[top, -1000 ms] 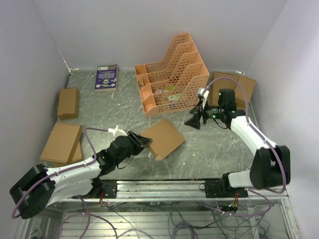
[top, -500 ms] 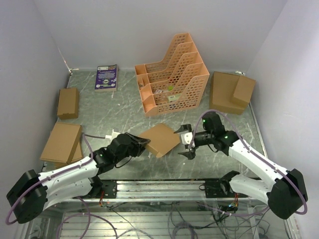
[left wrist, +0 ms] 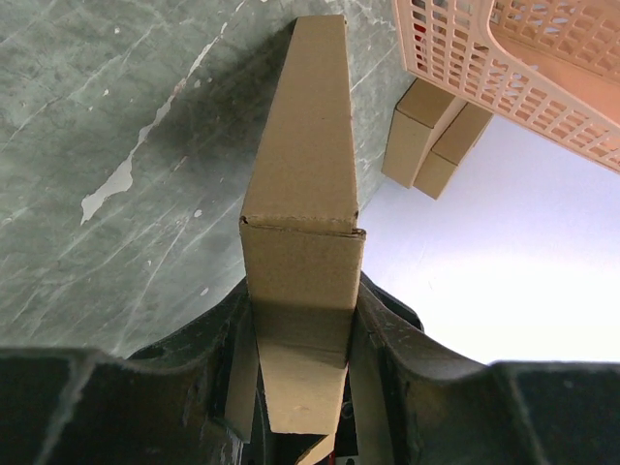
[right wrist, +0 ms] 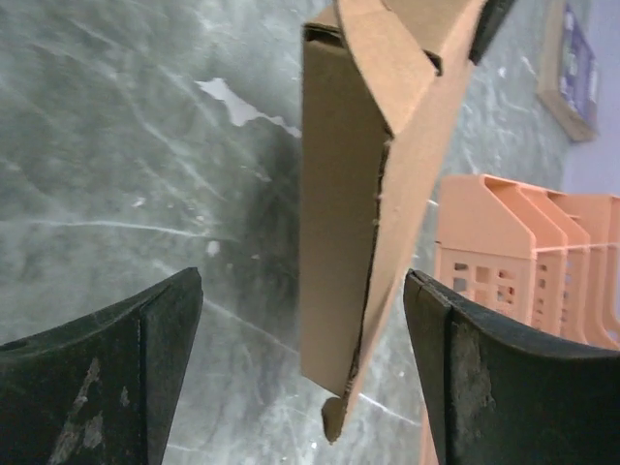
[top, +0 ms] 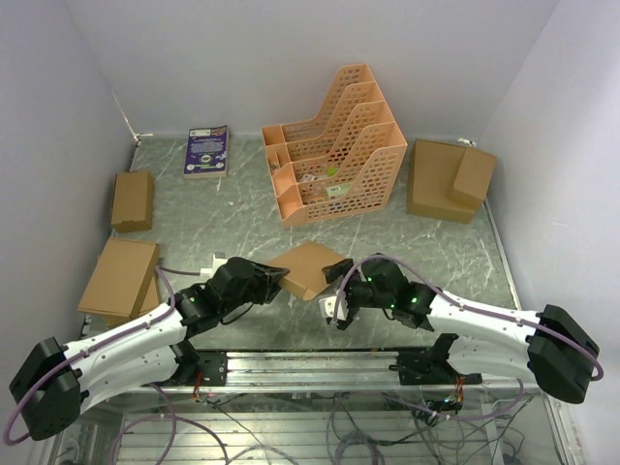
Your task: Fold the paper box
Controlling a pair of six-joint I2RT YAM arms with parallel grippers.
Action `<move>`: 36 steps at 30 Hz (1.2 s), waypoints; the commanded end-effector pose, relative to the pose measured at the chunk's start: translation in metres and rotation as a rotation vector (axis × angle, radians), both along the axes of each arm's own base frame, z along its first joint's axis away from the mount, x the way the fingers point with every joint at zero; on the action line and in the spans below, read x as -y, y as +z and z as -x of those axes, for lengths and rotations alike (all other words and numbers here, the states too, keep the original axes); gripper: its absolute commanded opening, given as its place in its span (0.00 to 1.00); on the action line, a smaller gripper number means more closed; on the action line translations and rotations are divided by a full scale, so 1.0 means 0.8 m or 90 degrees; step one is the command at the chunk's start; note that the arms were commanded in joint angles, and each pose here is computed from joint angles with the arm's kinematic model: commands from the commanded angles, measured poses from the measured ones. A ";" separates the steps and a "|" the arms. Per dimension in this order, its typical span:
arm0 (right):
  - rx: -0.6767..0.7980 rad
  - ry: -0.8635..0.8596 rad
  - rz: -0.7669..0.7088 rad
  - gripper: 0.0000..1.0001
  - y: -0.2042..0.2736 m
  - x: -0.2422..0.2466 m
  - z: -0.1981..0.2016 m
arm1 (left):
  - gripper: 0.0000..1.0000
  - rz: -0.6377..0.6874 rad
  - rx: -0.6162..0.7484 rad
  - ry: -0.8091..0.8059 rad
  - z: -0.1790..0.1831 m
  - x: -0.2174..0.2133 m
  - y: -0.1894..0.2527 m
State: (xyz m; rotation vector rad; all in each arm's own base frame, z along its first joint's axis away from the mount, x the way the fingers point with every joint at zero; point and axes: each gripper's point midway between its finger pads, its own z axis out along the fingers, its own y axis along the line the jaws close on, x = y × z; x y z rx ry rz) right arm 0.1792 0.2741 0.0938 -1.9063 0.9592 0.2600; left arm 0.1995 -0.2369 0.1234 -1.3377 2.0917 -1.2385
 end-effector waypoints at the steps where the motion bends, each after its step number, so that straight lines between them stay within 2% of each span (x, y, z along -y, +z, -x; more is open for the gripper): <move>1: 0.102 -0.093 -0.072 0.78 0.040 -0.010 -0.040 | 0.39 0.031 0.008 0.019 -0.005 0.001 0.023; 6: 0.109 -0.113 -0.080 0.55 0.044 -0.011 -0.047 | 0.40 0.041 0.012 0.022 -0.008 0.003 0.023; 14: 0.097 -0.115 -0.092 0.40 0.046 -0.014 -0.044 | 0.41 0.058 0.019 0.019 -0.011 0.006 0.028; 18: 0.089 -0.108 -0.095 0.42 0.046 -0.016 -0.041 | 0.41 0.065 0.022 0.024 -0.011 0.005 0.031; 22: 0.080 -0.085 -0.084 0.62 0.037 -0.018 -0.034 | 0.41 0.069 0.027 0.028 -0.012 0.003 0.036; 25: 0.080 -0.080 -0.081 0.64 0.035 -0.019 -0.033 | 0.41 0.069 0.027 0.029 -0.013 0.003 0.037; 28: 0.091 -0.096 -0.089 0.62 0.037 -0.020 -0.039 | 0.41 0.074 0.028 0.026 -0.013 0.006 0.038; 36: 0.108 -0.134 -0.111 0.36 0.053 -0.018 -0.050 | 0.44 0.082 0.038 0.022 -0.015 0.009 0.044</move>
